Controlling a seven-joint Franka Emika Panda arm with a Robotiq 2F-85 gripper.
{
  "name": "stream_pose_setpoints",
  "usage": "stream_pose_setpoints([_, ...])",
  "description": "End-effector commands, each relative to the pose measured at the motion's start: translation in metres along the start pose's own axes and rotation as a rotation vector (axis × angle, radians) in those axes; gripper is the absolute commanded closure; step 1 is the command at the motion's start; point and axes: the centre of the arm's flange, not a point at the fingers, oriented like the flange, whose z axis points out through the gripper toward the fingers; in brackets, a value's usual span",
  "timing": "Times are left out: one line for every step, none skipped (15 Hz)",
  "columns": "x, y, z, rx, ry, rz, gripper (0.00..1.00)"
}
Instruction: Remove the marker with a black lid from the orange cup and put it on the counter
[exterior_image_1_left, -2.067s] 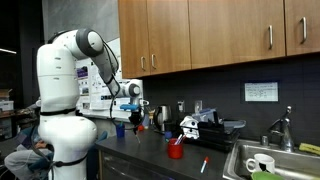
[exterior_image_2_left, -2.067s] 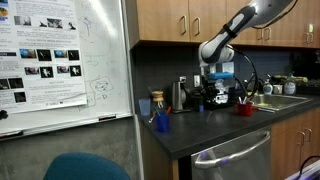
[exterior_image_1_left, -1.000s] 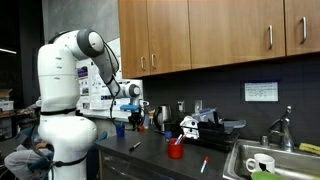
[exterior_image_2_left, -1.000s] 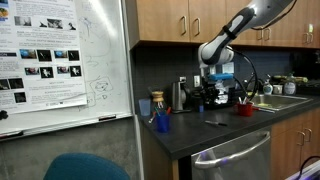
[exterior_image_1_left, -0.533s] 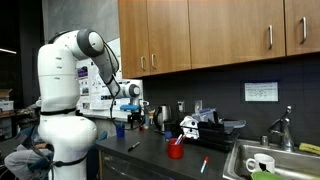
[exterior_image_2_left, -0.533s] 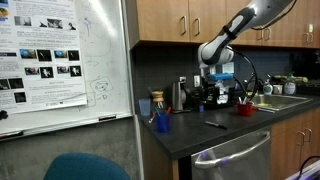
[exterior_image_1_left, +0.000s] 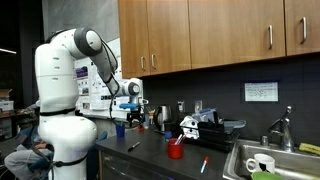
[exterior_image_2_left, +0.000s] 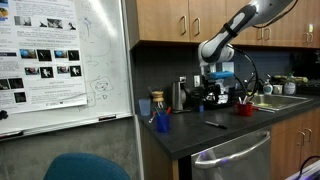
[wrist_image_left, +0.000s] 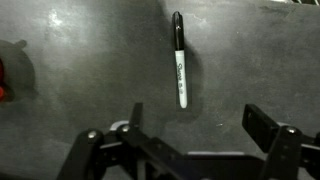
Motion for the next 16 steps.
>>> stream_pose_setpoints([-0.019,0.008,-0.017,0.001,-0.006,0.025,0.00])
stream_pose_setpoints([-0.022,0.013,-0.020,0.002,-0.008,0.033,0.00])
stream_pose_setpoints([-0.026,0.018,-0.023,0.000,-0.011,0.042,0.00])
stream_pose_setpoints([-0.030,0.025,-0.026,-0.001,-0.010,0.052,0.00])
stream_pose_setpoints([-0.035,0.032,-0.029,0.001,-0.004,0.062,0.00])
stream_pose_setpoints([-0.040,0.038,-0.033,0.003,0.006,0.072,0.00])
stream_pose_setpoints([-0.045,0.046,-0.036,0.003,0.022,0.085,0.00])
stream_pose_setpoints([-0.050,0.052,-0.039,0.006,0.038,0.097,0.00])
stream_pose_setpoints([-0.055,0.060,-0.043,0.010,0.050,0.106,0.00])
stream_pose_setpoints([-0.061,0.065,-0.046,0.013,0.061,0.114,0.00])
stream_pose_setpoints([-0.066,0.071,-0.049,0.012,0.068,0.121,0.00])
stream_pose_setpoints([-0.071,0.076,-0.052,0.012,0.074,0.124,0.00])
stream_pose_setpoints([-0.076,0.079,-0.055,0.010,0.079,0.130,0.00])
stream_pose_setpoints([-0.081,0.084,-0.057,0.007,0.076,0.130,0.00])
stream_pose_setpoints([-0.085,0.087,-0.058,0.021,0.076,0.124,0.00])
stream_pose_setpoints([-0.065,0.080,-0.052,0.011,0.065,0.138,0.00])
